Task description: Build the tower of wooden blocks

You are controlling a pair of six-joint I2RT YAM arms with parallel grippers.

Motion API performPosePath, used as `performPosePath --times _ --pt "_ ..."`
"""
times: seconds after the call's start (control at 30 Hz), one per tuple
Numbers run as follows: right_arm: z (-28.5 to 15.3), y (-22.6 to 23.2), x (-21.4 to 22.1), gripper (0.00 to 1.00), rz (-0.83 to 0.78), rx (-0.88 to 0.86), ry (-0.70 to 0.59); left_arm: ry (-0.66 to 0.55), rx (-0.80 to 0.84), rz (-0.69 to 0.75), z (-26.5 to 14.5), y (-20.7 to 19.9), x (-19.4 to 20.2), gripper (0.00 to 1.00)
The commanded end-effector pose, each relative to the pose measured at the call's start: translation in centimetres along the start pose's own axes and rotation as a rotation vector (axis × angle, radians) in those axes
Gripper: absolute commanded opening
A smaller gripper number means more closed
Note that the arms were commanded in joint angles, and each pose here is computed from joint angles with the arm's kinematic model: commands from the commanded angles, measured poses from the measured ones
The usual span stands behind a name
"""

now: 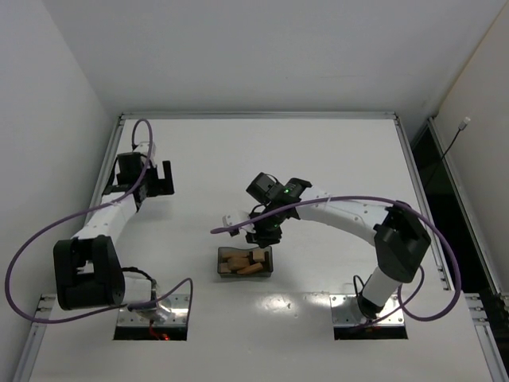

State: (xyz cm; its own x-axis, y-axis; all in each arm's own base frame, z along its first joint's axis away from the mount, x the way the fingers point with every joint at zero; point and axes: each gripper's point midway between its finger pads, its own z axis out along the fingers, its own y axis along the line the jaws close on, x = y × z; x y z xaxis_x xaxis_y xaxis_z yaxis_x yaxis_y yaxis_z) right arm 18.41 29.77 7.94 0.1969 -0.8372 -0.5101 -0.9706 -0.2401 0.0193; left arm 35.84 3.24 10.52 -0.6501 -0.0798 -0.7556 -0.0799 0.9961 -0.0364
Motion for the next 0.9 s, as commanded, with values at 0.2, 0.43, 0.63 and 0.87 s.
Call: performPosePath --times 0.2,0.43,0.63,0.87 --pt "1.2 -0.2 -1.0 0.28 -0.005 -0.027 -0.040 -0.050 -0.017 -0.030 0.5 1.3 -2.3 1.00" --pt "2.6 -0.7 -0.6 0.28 0.017 -0.047 -0.022 -0.035 -0.033 -0.044 1.1 2.1 -2.3 1.00" --pt "3.8 -0.5 0.3 0.25 0.037 -0.077 0.005 -0.027 -0.047 -0.057 1.5 2.9 -2.2 1.00" --pt "4.3 -1.0 0.7 0.00 0.031 -0.055 0.015 -0.007 -0.051 -0.071 1.9 3.4 -1.6 1.00"
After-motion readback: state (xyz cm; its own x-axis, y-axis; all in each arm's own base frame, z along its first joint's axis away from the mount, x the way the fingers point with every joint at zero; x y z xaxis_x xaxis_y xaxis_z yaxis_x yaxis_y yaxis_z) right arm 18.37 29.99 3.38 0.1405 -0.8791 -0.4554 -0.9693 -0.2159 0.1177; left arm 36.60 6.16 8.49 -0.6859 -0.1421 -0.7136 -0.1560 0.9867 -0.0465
